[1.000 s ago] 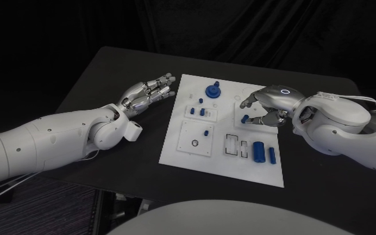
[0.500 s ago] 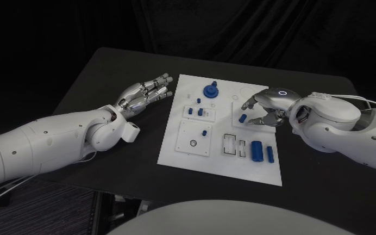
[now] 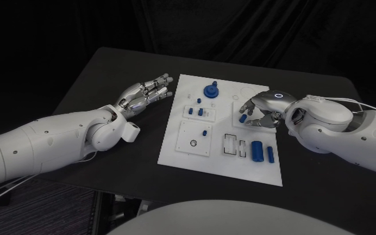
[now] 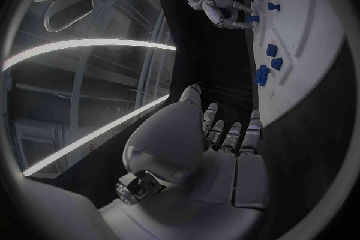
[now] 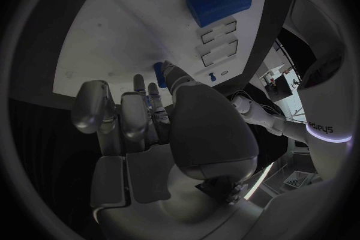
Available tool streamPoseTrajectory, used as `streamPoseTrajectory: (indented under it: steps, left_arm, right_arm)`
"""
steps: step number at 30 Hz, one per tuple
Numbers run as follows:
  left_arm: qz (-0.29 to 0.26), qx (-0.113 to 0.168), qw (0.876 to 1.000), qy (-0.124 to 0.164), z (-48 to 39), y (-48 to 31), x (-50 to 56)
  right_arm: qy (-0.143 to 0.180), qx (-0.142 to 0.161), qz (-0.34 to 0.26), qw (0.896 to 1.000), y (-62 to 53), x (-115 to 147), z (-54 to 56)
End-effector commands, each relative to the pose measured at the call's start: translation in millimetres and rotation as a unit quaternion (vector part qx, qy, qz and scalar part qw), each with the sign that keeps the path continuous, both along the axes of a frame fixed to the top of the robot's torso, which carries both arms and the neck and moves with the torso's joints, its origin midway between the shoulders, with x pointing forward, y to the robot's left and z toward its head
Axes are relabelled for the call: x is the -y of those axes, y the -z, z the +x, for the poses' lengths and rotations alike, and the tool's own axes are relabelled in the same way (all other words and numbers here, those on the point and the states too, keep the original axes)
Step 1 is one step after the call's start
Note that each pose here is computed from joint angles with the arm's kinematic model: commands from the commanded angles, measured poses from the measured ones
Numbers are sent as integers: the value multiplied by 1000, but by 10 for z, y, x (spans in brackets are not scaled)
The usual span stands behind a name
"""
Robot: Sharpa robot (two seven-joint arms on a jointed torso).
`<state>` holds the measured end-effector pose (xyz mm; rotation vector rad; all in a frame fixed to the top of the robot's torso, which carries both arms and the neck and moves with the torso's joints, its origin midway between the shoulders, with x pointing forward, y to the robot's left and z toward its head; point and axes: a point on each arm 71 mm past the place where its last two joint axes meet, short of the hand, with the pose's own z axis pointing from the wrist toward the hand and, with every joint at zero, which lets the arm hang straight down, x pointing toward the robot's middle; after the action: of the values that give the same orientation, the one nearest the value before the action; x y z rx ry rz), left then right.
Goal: Assemble the parts on the task board
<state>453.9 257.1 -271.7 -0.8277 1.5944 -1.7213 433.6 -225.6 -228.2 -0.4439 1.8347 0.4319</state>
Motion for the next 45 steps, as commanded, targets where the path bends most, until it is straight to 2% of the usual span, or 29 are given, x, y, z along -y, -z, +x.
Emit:
streamPoseTrajectory:
  steps: [1,45]
  left_arm:
    - [-26,23,999,3,-10,-38,16]
    - [-24,11,1000,6,-38,35,20]
  right_arm:
    - [-8,7,9,1000,0,-12,1]
    - [-24,-15,-1,1000,63,-84,19]
